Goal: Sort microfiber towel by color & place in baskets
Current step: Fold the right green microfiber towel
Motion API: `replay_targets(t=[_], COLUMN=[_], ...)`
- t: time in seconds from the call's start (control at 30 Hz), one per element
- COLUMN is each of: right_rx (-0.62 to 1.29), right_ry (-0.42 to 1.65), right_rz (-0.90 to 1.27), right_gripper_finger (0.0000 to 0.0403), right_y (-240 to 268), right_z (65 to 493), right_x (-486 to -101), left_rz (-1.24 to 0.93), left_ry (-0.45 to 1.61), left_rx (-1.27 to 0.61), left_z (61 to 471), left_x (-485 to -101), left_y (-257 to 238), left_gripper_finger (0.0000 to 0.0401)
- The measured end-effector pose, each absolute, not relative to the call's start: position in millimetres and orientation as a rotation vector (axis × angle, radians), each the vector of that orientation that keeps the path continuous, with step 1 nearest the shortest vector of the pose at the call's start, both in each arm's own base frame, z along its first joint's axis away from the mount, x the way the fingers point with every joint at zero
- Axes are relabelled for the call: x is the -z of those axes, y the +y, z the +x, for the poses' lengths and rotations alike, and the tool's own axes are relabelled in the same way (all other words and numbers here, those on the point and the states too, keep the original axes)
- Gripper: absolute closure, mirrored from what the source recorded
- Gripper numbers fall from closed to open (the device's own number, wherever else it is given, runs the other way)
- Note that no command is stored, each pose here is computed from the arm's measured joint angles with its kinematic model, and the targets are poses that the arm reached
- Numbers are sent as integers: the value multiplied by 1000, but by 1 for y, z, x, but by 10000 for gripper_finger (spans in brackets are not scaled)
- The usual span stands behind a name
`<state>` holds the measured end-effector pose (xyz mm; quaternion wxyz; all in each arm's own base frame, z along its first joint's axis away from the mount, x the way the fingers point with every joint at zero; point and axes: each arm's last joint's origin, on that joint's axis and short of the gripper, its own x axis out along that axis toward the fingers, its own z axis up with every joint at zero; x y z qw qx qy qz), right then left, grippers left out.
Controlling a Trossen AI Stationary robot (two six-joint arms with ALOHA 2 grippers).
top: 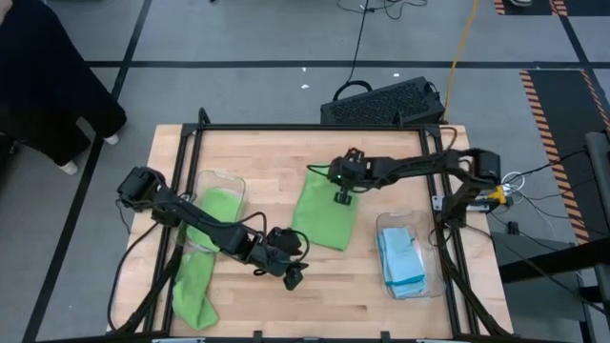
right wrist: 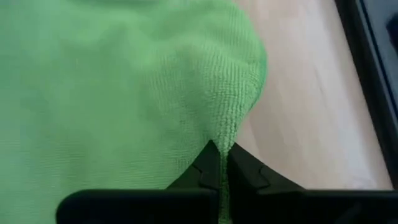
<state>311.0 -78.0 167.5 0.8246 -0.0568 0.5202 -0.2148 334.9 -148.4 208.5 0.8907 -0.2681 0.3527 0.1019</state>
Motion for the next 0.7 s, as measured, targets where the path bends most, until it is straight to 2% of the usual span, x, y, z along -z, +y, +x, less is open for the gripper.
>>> replay_targets(t=[0.3,0.7], right_rx=[385,242], right_ry=[997,992], right_rz=[-46,3], right_gripper_finger=[400,399], right_y=[-43,16], right_z=[304,318], right_x=[-202,-182], left_rz=[-551,-532], left_ry=[933,953], left_rx=[-165,-136], left_z=[329,333], left_x=[-199,-203], left_y=[-139,-119], left_gripper_finger=[185,185])
